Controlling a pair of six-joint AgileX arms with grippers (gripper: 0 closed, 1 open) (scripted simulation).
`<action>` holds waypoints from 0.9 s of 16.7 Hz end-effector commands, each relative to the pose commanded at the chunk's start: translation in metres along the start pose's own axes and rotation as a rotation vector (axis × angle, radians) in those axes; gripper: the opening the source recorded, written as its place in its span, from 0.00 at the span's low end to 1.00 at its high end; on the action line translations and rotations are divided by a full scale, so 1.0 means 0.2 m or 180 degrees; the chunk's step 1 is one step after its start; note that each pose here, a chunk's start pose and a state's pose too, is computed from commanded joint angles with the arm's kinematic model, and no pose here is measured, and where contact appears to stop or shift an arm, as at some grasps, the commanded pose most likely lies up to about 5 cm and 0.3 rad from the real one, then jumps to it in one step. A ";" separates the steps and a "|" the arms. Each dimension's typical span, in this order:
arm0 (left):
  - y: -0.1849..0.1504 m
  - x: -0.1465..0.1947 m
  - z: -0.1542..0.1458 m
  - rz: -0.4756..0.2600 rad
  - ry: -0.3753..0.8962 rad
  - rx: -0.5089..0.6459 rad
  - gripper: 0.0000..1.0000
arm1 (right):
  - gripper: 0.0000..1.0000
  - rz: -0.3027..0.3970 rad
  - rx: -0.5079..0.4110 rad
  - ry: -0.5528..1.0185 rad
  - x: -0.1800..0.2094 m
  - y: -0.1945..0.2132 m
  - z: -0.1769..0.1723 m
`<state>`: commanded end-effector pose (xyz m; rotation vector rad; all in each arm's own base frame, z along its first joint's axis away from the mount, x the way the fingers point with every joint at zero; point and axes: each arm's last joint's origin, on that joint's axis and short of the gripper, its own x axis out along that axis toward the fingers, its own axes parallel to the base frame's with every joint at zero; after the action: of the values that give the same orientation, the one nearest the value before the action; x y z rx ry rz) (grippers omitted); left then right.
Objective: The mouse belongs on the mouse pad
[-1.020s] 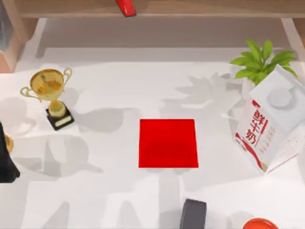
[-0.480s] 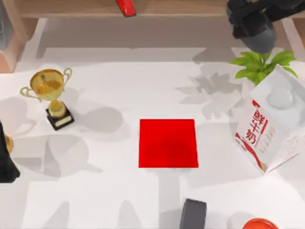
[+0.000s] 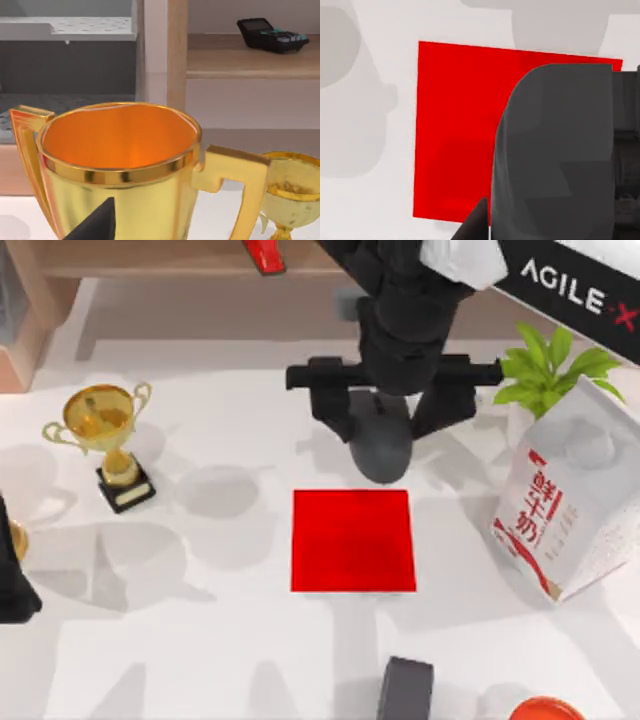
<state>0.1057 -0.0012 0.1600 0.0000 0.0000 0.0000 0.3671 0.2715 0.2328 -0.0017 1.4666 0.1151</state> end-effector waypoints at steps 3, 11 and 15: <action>0.00 0.00 0.00 0.0000 0.0000 0.0000 1.00 | 0.00 -0.0193 0.0217 0.0222 0.19 0.11 -0.05; 0.00 0.00 0.00 0.0000 0.0000 0.0000 1.00 | 0.00 -0.0244 0.0284 0.0281 0.24 0.13 -0.06; 0.00 0.00 0.00 0.0000 0.0000 0.0000 1.00 | 0.00 -0.0247 0.0278 0.0281 0.29 0.13 -0.07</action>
<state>0.1057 -0.0012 0.1600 0.0000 0.0000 0.0000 0.3573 0.3007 0.1757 0.0073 1.5566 -0.0124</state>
